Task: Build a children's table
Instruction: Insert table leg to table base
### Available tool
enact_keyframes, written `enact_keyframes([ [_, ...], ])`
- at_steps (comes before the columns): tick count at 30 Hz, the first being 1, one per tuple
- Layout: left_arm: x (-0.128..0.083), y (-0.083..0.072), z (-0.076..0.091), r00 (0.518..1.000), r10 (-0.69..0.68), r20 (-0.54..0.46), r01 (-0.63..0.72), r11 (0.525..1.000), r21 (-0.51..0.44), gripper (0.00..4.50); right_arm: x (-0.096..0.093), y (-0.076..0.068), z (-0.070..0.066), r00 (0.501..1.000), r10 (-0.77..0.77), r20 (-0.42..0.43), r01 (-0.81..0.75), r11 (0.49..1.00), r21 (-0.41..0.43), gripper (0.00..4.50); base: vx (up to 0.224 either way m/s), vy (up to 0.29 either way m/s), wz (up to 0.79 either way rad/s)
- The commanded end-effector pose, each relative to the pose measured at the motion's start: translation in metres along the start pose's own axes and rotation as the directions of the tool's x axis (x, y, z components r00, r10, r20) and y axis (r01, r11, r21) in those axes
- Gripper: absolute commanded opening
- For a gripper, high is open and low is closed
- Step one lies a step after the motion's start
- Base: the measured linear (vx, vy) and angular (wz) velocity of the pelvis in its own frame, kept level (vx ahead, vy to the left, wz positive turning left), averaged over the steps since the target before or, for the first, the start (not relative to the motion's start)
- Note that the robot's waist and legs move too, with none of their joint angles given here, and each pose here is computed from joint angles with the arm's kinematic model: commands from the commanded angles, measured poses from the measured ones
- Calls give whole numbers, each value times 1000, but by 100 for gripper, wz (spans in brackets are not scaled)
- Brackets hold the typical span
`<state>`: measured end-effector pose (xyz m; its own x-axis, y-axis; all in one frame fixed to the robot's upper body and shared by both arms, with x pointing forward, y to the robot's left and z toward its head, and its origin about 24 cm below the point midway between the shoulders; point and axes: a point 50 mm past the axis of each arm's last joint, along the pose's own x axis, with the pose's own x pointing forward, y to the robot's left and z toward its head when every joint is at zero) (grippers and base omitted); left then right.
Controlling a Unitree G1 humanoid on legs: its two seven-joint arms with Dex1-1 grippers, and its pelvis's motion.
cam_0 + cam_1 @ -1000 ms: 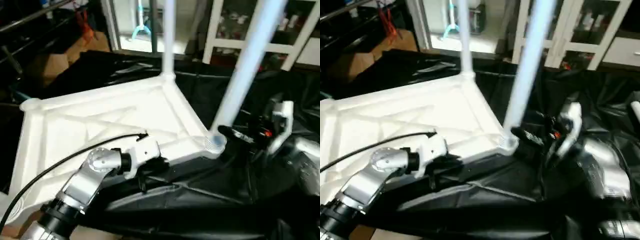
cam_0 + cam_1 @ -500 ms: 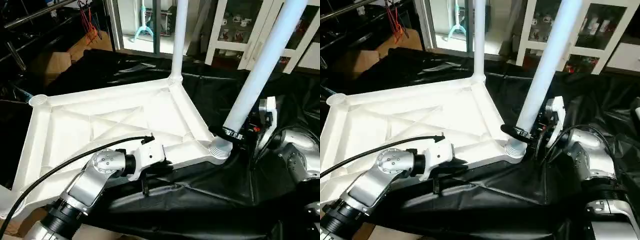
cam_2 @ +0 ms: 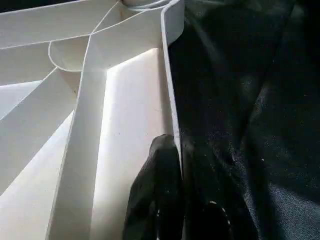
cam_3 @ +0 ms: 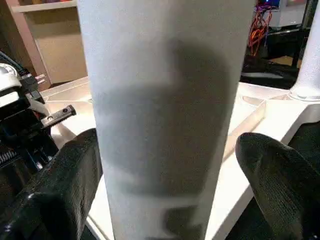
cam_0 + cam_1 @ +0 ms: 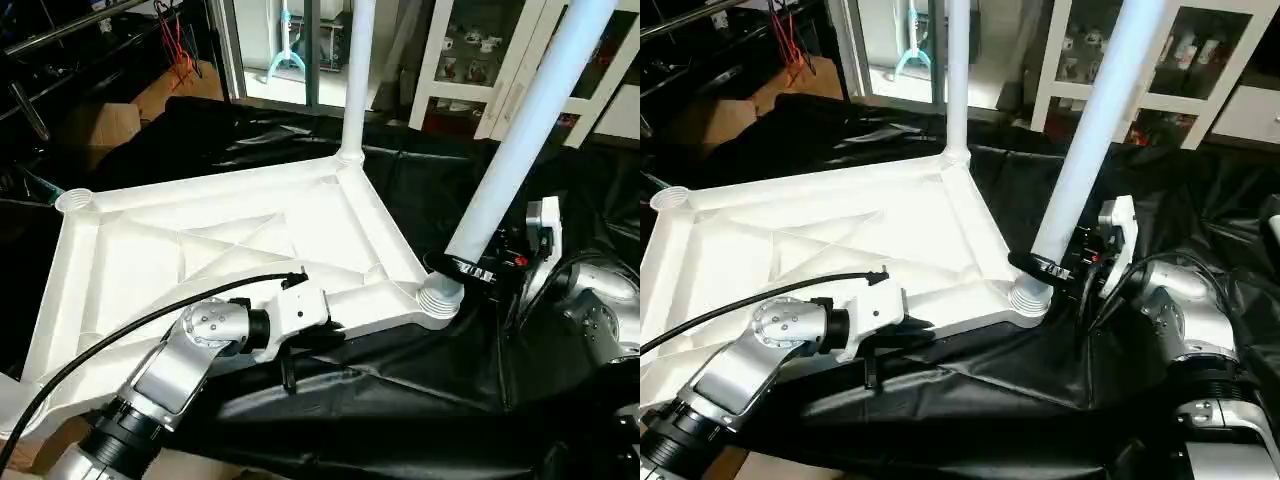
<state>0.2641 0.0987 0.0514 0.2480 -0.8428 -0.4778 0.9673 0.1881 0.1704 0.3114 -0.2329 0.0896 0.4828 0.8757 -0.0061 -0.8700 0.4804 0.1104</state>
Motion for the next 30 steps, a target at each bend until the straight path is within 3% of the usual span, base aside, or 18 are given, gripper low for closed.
enact_keyframes([
  [1,8,-15,-12,995,-97,-21,96,994,-44,0,-8,-2,1,1000,-12,-7,12,1000,-9,425,0,0,0],
  [20,7,-16,-14,994,-100,-34,99,994,-43,0,-10,-1,-3,1000,5,-21,-5,1000,-7,270,0,0,0],
  [30,7,-16,-14,995,-98,-35,96,994,-42,0,-5,-8,-6,995,-101,0,101,994,31,193,0,0,0],
])
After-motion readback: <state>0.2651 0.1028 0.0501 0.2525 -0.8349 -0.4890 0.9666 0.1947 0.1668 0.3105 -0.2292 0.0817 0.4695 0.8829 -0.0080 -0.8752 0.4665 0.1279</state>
